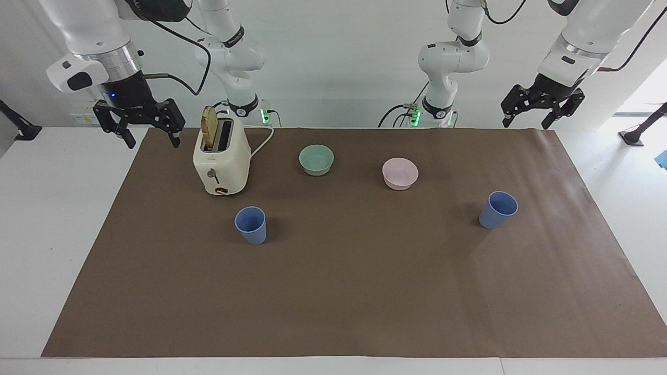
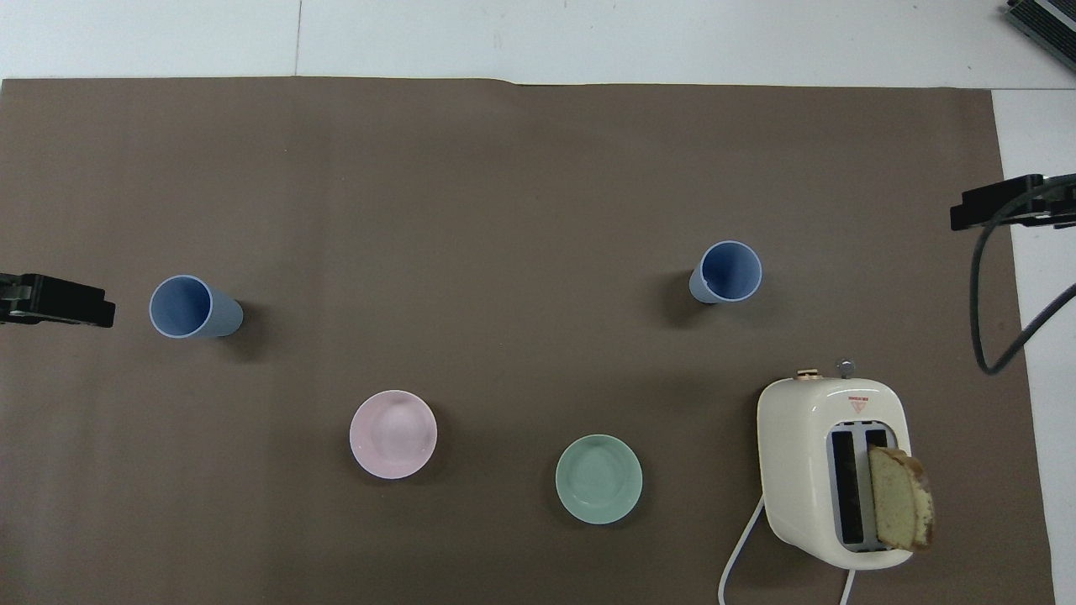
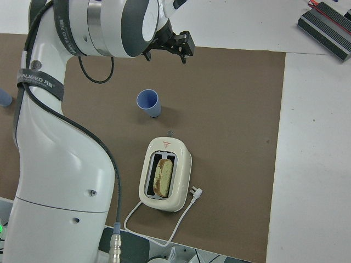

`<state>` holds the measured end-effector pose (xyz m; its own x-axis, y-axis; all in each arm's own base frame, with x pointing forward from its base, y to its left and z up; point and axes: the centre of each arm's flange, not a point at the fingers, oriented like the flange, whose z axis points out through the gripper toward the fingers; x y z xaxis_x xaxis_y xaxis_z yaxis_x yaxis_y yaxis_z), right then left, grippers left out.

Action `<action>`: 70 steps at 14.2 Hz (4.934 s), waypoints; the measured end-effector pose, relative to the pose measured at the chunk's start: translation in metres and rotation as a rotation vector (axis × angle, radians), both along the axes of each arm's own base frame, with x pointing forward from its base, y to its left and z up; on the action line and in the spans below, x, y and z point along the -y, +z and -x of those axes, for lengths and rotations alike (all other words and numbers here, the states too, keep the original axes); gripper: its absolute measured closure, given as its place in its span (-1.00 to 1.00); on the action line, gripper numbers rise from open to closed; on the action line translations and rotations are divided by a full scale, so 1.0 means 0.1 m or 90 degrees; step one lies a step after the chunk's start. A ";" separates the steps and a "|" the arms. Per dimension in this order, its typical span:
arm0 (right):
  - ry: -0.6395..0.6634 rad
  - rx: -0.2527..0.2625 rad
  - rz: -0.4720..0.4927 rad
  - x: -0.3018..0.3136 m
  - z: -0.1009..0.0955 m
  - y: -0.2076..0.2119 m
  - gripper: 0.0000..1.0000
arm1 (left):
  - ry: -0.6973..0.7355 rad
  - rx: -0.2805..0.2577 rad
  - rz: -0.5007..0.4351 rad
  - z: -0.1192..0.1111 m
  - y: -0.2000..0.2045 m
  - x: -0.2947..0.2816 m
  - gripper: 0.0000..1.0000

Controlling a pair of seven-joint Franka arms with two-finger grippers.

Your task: Stack blue cups with both arms

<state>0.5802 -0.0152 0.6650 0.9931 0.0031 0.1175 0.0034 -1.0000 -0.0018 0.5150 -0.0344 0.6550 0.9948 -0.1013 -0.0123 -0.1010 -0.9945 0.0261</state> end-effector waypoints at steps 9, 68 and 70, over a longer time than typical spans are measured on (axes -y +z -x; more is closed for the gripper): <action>0.000 0.000 0.000 0.00 0.00 0.00 -1.00 | 0.019 0.003 0.001 -0.04 -0.09 -0.14 -1.00; 0.000 0.000 0.000 0.00 0.00 0.00 -1.00 | 0.268 -0.030 0.073 -0.29 -2.67 2.99 0.91; 0.000 0.000 0.000 0.00 0.00 0.00 -1.00 | 0.269 -0.020 0.081 -0.30 -2.68 3.00 0.91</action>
